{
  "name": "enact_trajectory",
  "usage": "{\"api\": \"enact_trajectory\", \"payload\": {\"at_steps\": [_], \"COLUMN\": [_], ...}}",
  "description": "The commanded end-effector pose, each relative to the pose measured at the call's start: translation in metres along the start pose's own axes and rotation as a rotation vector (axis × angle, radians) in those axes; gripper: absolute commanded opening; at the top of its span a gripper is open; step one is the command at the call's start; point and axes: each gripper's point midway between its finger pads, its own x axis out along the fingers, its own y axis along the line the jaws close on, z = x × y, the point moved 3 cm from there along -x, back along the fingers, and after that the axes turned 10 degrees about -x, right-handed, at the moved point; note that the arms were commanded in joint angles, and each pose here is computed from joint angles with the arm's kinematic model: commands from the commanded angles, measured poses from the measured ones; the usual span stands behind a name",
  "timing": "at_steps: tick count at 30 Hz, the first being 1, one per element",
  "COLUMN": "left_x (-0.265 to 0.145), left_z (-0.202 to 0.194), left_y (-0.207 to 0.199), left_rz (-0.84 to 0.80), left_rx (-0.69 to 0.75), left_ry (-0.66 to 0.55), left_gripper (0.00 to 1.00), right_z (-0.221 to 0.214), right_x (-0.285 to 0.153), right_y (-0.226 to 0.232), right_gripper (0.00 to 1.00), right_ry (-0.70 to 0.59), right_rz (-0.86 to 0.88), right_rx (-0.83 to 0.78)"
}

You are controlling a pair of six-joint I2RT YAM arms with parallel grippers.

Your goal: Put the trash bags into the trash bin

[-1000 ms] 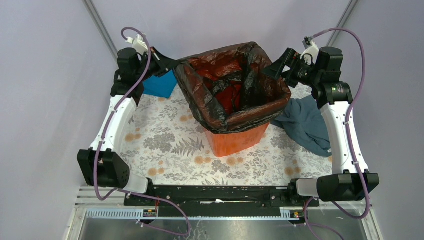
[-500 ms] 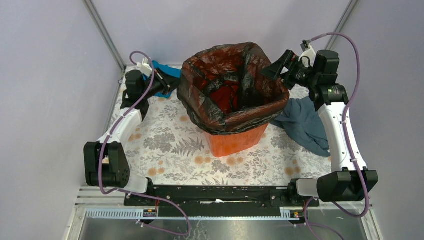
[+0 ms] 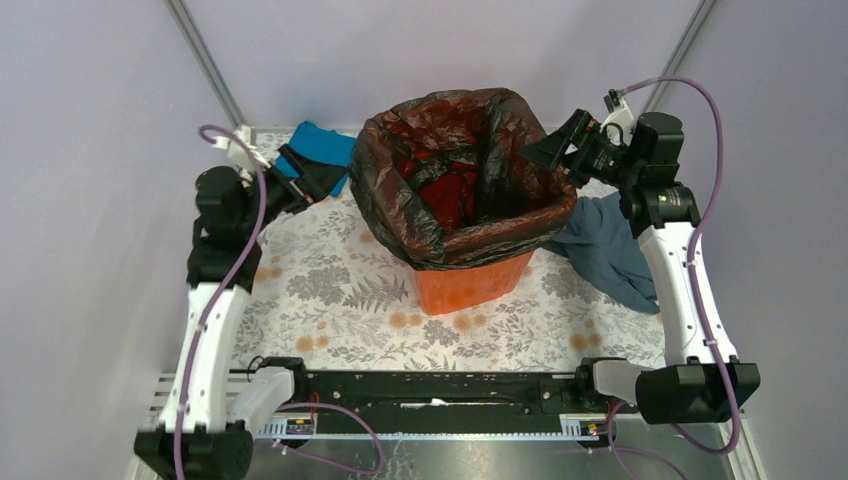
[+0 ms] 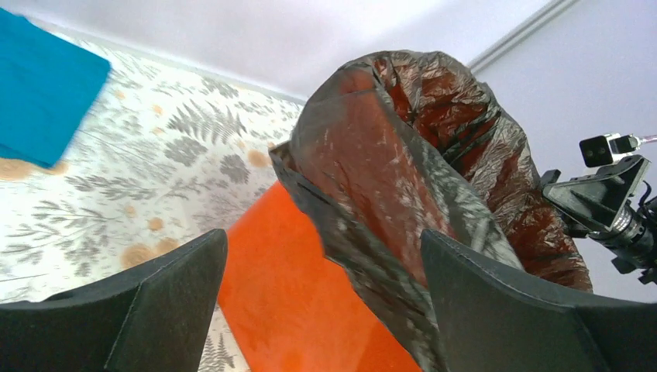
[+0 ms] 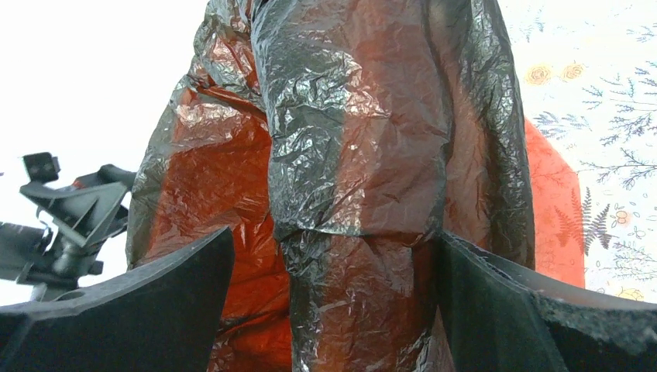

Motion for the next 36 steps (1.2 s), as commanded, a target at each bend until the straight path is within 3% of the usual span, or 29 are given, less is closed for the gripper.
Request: {"api": "enact_trajectory", "payload": {"at_steps": [1,4,8,10,19,20,24,27,31,36], "left_x": [-0.037,-0.049,-0.034,-0.031,-0.012,-0.008,0.011,0.023,0.035,0.041], "left_z": [0.007,0.010,-0.025,-0.037,-0.075,-0.082,-0.103,-0.113,-0.115,-0.088], "left_y": [0.018,0.001,-0.027,-0.032,-0.032,-0.031,-0.008,0.019,0.046,0.070], "left_rz": [0.215,0.189,-0.067,-0.148,-0.219,-0.209,-0.116,-0.026,0.077,0.244], "left_rx": [0.085,0.114,-0.018,-0.049,-0.059,-0.051,-0.047,-0.036,0.019,0.126], "left_ry": [-0.086,-0.073,0.166,0.213,0.322,0.330,0.356,0.359,0.342,0.254], "left_gripper": [0.99,0.99,0.98,0.96,0.98,0.96,0.65,0.48,0.38,0.35], "right_z": [-0.004,-0.005,-0.006,-0.007,-0.016,-0.018,-0.032,-0.057,-0.095,-0.104], "right_x": [-0.003,-0.004,-0.005,-0.006,-0.011,-0.011,-0.007,0.005,0.021,0.022], "right_y": [0.013,0.014,0.015,0.015,0.016,0.017,0.023,0.036,0.050,0.063], "right_gripper": [1.00,1.00,1.00,1.00,1.00,1.00,0.97,0.96,0.97,1.00], "right_ry": [0.014,0.019,0.017,0.017,0.032,0.032,0.045,0.077,0.122,0.068], "right_rz": [0.063,0.068,0.068,0.069,0.076,0.078,0.115,0.144,0.167,0.258], "right_rx": [-0.021,-0.023,-0.026,-0.026,-0.010,-0.006,0.023,0.032,0.069,0.104]}}
